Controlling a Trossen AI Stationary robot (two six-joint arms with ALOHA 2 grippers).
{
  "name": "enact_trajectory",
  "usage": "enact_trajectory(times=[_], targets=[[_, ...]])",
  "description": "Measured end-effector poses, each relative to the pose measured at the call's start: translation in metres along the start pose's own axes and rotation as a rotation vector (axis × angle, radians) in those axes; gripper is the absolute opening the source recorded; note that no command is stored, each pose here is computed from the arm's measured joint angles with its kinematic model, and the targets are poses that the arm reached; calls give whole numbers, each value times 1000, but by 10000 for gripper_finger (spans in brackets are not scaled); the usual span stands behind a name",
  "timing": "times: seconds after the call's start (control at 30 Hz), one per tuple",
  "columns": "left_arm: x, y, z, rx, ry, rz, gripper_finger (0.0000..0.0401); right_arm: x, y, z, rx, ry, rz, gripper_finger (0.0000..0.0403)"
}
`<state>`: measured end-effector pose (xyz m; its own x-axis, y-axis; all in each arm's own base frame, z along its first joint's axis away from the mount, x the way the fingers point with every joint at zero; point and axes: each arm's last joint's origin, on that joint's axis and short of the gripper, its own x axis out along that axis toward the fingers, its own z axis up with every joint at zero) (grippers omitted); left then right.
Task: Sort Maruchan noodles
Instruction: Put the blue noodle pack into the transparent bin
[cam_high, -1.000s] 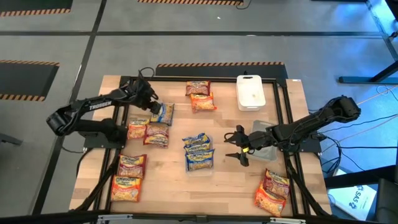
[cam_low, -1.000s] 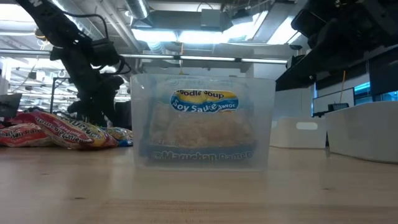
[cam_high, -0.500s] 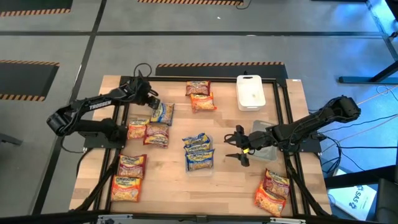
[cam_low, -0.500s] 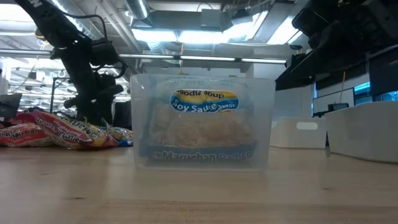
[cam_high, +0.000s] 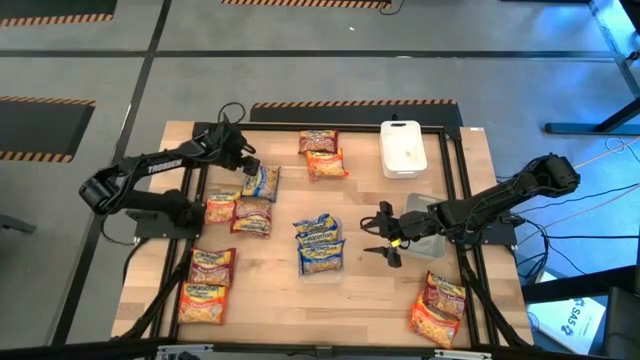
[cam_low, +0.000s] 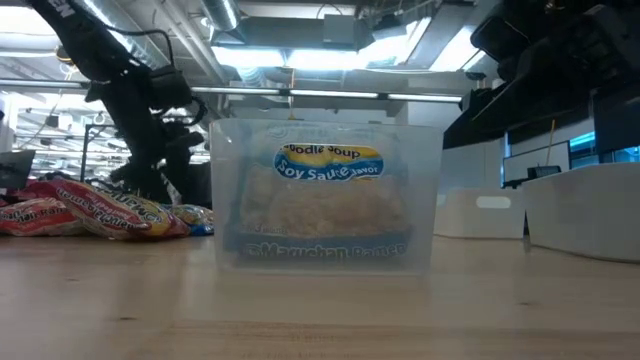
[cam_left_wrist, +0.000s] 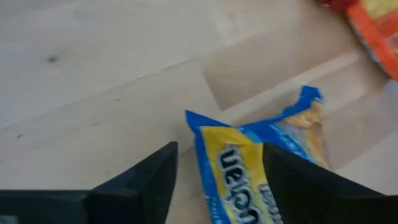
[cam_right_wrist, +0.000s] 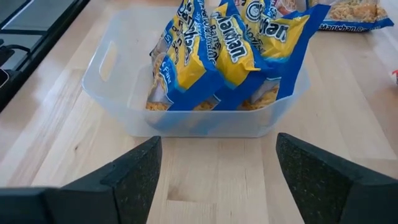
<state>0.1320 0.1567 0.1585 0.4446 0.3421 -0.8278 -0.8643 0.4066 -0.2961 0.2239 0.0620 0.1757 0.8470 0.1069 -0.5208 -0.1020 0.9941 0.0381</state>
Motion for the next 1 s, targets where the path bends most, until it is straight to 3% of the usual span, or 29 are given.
enact_trajectory(times=[0.17,0.27,0.4,0.63,1.0], targets=[[9,8,-1,-42,73,-31,276,0,0,0,0,0,0,299],[12,8,-2,-35,114,-115,288,0,0,0,8,0,0,299],[11,8,-2,-35,139,-202,289,0,0,0,21,0,0,299],[13,15,-3,-37,144,-106,287,0,0,0,54,0,1,299],[33,7,-10,-3,261,-243,287,0,0,0,56,0,1,299]])
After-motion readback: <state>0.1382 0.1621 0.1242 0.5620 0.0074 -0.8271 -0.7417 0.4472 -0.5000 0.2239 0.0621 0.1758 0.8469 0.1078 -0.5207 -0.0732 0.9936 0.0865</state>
